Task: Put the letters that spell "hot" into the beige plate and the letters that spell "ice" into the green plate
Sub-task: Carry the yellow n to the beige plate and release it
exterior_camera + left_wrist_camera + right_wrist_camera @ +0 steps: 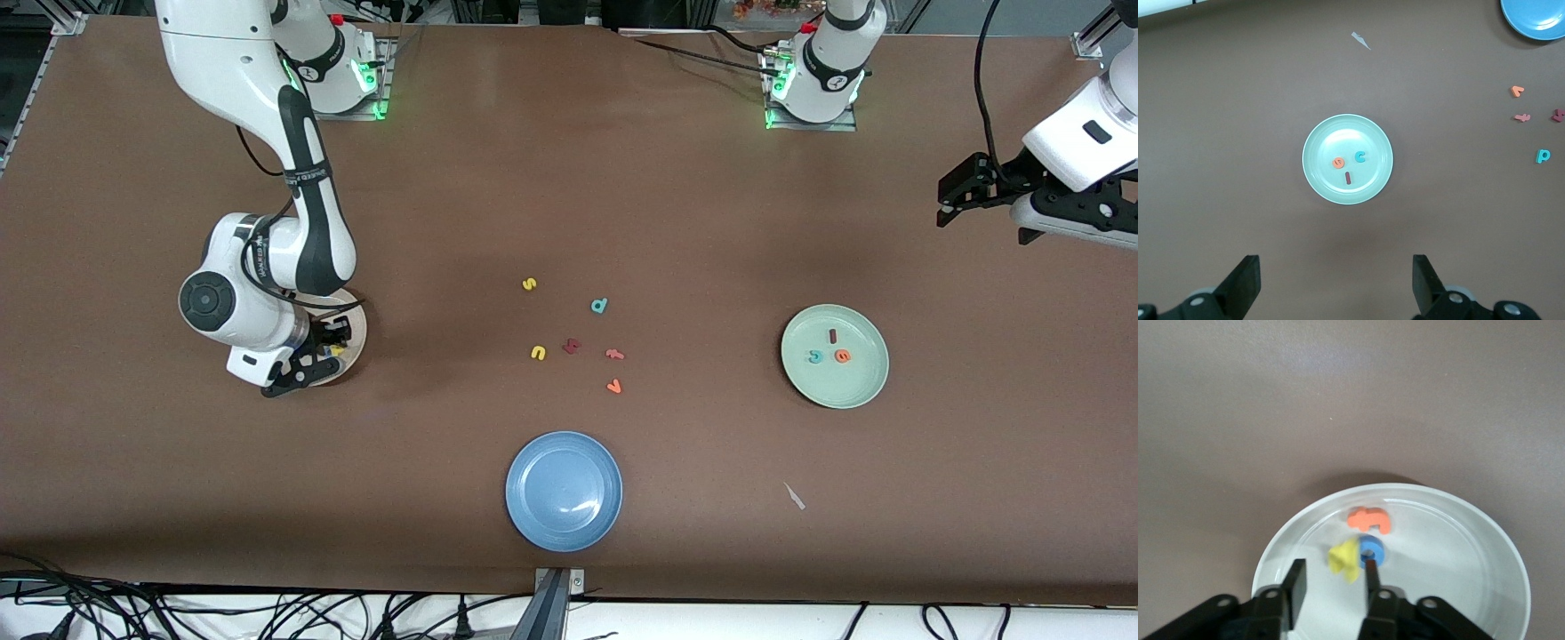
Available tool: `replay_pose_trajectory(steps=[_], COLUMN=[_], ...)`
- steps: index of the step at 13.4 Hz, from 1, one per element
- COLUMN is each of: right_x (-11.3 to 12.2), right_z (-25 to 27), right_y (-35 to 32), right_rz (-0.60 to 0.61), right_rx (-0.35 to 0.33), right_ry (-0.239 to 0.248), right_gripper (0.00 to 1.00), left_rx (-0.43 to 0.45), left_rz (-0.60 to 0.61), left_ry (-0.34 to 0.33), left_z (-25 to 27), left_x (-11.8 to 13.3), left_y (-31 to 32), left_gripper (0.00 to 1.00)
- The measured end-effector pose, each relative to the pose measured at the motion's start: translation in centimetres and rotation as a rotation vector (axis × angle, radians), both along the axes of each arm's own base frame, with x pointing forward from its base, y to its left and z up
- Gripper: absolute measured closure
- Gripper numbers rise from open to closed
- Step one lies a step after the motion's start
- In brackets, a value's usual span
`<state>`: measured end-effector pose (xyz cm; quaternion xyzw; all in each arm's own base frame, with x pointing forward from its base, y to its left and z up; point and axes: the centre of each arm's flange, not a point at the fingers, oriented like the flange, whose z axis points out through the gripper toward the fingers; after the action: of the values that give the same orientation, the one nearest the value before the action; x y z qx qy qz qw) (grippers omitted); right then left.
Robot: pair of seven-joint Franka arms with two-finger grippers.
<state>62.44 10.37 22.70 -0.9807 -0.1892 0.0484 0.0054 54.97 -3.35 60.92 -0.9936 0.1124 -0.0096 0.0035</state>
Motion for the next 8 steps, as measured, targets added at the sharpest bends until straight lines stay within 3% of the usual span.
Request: replay_pose_trajectory(steps=[4,5,8], right_x=[0.8,1.1,1.4], right_z=[2.7,3.6,4.9], right_y=[3.2,4.0,5.0], right_rz=[-0.157,-0.182,-0.222], right_rx=[0.011,0.014,0.017], right_ry=[0.018,0.028,0.046], right_gripper=[0.07,0.0,0.0], left_rx=[0.004,0.004,0.004], left_rz=[0.019,0.021,0.028], left_ry=[0.083,0.085,0.085], left_z=[-0.8,-0.8,-0.7], left_x=[-0.8,-0.9,-0.9], left_y=[1.1,1.3,1.6], left_gripper=[0.0,0.0,0.0])
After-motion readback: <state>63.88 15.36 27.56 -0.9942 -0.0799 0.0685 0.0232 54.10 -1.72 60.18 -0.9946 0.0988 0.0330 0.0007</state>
